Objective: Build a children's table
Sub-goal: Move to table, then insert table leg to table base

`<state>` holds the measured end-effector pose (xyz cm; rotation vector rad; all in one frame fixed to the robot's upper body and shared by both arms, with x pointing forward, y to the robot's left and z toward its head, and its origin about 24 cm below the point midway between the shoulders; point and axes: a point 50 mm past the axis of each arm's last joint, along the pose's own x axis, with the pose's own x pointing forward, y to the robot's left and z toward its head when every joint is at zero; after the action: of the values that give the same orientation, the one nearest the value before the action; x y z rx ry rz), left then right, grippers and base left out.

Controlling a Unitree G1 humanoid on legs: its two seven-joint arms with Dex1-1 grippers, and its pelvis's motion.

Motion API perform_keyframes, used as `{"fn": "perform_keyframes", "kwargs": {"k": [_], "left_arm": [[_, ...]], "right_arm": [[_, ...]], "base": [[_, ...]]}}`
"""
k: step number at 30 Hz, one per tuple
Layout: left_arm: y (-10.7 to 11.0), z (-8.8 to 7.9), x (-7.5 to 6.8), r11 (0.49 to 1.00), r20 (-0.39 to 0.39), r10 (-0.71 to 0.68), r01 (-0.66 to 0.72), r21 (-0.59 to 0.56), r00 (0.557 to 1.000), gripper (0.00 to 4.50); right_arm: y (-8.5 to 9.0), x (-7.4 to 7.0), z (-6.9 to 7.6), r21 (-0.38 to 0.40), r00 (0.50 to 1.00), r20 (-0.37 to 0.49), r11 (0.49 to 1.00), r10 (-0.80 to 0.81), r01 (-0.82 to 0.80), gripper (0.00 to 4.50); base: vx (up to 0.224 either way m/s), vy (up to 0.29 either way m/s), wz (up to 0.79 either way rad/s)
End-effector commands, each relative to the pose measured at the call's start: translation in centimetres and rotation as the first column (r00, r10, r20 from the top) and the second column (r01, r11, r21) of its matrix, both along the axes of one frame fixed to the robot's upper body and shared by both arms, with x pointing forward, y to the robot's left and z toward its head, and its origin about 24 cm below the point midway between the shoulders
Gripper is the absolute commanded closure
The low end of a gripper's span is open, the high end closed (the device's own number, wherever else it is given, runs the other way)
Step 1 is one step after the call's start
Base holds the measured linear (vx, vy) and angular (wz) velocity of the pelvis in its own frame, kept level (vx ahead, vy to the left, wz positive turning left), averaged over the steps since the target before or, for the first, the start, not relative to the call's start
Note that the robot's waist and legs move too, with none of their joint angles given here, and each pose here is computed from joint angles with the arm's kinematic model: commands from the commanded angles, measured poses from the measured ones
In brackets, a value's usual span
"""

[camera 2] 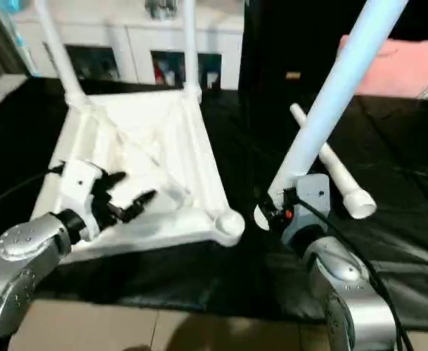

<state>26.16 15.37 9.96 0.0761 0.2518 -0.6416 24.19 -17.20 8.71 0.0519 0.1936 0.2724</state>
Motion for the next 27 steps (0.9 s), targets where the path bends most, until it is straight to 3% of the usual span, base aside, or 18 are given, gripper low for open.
{"fn": "perform_keyframes", "kwargs": {"k": [1, 5, 7, 10, 14, 15, 20, 27], "left_arm": [[-0.5, 0.0, 0.2, 0.993, -0.032, -0.116, 0.116, 0.021, 0.993, 0.0], [-0.8, -0.5, 0.3, 0.969, -0.081, -0.225, 0.232, 0.083, 0.971, 0.0], [-1.3, -0.9, 1.1, 0.953, -0.118, -0.258, 0.273, 0.134, 0.959, 0.0], [-1.9, -1.3, 1.6, 0.929, -0.182, -0.305, 0.334, 0.16, 0.935, 0.0], [-2.6, -1.2, 2.2, 0.908, -0.202, -0.355, 0.388, 0.159, 0.913, 0.0], [-2.8, -1.1, 2.3, 0.903, -0.2, -0.368, 0.401, 0.155, 0.908, 0.29], [-3.9, -1.2, 2.3, 0.827, -0.248, -0.487, 0.533, 0.177, 0.838, 0.62], [-4.6, -1.6, 3.4, 0.82, -0.275, -0.483, 0.54, 0.191, 0.831, 1.19]], "right_arm": [[-0.3, 0.3, 0.5, -0.012, 1.0, 0.029, 1.0, -0.008, 0.008, 2.57], [-0.5, 0.4, 0.6, -0.022, 0.999, 0.035, 1.0, -0.013, 0.014, 2.57], [-0.7, 0.5, 0.7, -0.032, 0.999, 0.038, 0.999, -0.017, 0.018, 2.57], [-0.7, 0.6, 0.8, -0.039, 0.999, 0.04, 0.999, -0.015, 0.017, 2.57], [-0.7, 0.7, 0.8, -0.041, 0.999, 0.04, 0.999, -0.013, 0.015, 2.57], [-0.7, 0.7, 0.8, -0.042, 0.999, 0.04, 0.999, -0.013, 0.014, 2.57], [-0.7, 0.6, 0.7, -0.047, 0.999, 0.037, 0.999, -0.01, 0.011, 2.57], [-0.7, 0.7, 0.7, -0.05, 0.999, 0.038, 0.999, -0.008, 0.01, 2.57]], "base": [[-0.153, 0.003, -0.01], [-0.085, 0.004, -0.08], [-0.053, 0.004, -0.04], [-0.018, 0.001, -0.01], [0.0, 0.0, 0.0], [0.0, 0.0, 0.0], [0.0, 0.0, 0.0], [0.0, 0.0, 0.0]]}}
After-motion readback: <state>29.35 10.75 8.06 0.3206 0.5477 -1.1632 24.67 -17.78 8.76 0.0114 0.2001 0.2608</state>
